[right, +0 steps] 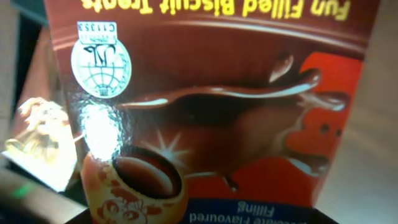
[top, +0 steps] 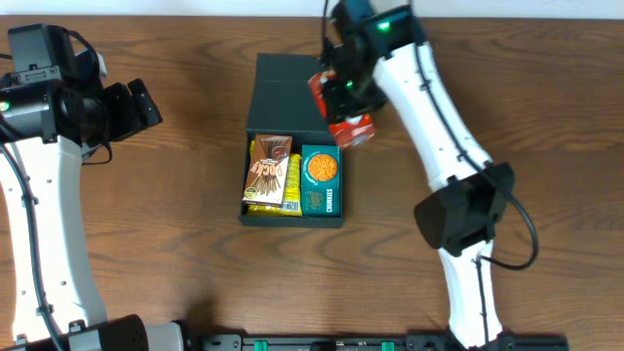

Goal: Pack container
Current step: 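Lift the Hello Panda box toward the black box, then lower the Hello Panda box into the box's right side and release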

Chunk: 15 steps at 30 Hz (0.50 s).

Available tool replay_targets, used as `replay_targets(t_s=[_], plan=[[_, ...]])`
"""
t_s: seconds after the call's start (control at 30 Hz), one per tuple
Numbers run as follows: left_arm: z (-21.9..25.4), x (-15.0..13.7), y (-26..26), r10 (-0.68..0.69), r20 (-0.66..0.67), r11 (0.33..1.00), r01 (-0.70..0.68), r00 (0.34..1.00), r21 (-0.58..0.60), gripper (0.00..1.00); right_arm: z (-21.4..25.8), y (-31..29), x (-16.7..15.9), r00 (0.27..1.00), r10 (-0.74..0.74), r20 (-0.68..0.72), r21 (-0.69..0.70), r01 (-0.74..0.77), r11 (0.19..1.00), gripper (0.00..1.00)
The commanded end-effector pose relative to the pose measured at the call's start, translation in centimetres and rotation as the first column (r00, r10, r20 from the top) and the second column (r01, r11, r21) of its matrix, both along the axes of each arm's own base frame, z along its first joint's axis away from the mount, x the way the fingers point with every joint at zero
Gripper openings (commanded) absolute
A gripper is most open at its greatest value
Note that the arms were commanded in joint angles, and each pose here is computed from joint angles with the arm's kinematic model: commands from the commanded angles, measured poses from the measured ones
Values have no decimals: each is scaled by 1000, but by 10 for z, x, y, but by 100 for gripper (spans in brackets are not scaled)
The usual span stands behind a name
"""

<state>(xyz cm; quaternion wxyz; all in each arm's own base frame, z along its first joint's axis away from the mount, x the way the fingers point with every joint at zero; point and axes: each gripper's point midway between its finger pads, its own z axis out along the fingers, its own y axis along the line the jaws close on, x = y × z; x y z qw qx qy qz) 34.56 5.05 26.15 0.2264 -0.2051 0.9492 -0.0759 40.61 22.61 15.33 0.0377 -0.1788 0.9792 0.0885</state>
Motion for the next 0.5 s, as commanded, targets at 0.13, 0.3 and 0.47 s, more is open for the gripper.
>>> replay_targets(t_s=[0.13, 0.3, 0.47], plan=[[-4, 1, 2, -37, -9, 999, 38, 999, 26, 95, -26, 31, -42, 974, -172, -144, -65, 164, 984, 45], [-4, 1, 2, -37, -8, 999, 37, 999, 26, 95, -58, 49, -83, 955, -183, -234, -152, 150, 977, 46], [-4, 1, 2, -37, -8, 999, 37, 999, 25, 95, -78, 55, -109, 936, -230, -267, -226, 171, 959, 44]])
